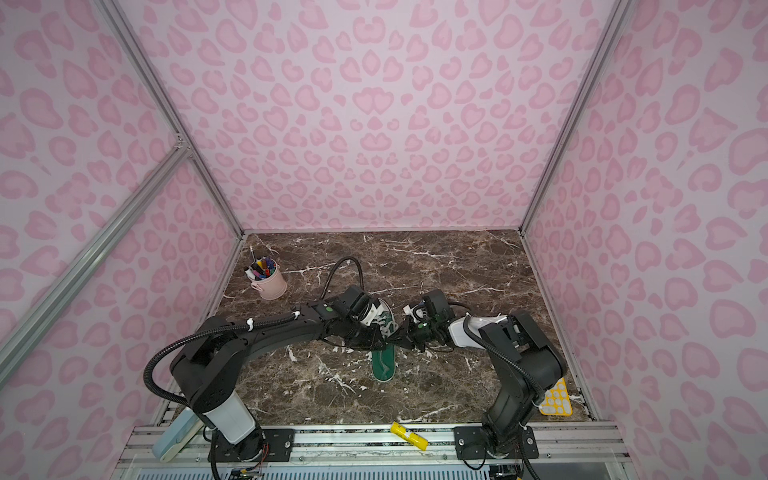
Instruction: Tie the shoes
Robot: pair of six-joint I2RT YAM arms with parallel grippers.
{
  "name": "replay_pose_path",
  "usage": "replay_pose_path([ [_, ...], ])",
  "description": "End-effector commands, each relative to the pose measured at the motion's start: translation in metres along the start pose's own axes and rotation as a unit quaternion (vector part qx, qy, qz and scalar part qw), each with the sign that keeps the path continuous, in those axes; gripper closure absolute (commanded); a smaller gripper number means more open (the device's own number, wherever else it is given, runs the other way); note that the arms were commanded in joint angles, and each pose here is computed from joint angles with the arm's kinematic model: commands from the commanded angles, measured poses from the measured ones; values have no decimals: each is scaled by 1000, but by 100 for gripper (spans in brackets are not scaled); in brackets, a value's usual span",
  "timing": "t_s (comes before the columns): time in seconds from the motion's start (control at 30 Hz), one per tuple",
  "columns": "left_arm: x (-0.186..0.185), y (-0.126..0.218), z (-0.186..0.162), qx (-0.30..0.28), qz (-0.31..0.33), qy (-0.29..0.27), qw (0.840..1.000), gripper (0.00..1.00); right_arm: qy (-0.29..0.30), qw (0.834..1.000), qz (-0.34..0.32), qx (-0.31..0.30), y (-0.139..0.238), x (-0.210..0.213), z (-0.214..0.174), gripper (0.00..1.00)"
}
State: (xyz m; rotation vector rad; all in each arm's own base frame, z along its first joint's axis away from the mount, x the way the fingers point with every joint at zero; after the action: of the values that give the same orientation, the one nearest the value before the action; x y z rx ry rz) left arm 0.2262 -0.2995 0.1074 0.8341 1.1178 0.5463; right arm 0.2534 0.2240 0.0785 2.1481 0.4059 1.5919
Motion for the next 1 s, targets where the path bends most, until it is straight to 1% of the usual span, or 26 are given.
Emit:
replay_pose_path([
  [0.0, -1, 1, 1, 1, 0, 1, 1000, 81, 6, 1000, 8, 4, 1, 4, 0, 97],
  [0.33, 0, 1, 1, 0, 5, 2, 1000, 92, 5, 1000, 7, 4, 1, 3, -1, 96],
  [0.47, 1, 2, 1, 0, 9, 3, 1000, 97, 7, 1000, 10, 2, 2, 5, -1, 92],
  [0.67, 2, 7, -4, 4, 18, 1, 1000, 97, 3, 1000, 23, -17, 13, 8, 4, 81],
  [0.83, 5, 16, -13, 9, 29, 3, 1000, 97, 5, 999, 28, -28, 27, 10, 6, 76],
  [0.97, 3, 32, -19, 5, 43, -2, 999, 97, 16, 999, 6, -39, 38, 6, 5, 73],
])
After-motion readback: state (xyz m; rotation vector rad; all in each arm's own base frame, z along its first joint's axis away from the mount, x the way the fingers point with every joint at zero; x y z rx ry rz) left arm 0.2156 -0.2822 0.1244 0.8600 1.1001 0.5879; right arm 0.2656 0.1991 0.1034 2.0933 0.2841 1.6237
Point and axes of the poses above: each gripper's point midway between its finger pads, its own y axis back along the fingers, its own x axis along the line the jaws close on, z = x × y, the point moved 5 cm from there along y, back along the fingers, and after that the axes turned 5 degrees about -y, right-handed, at the moved point
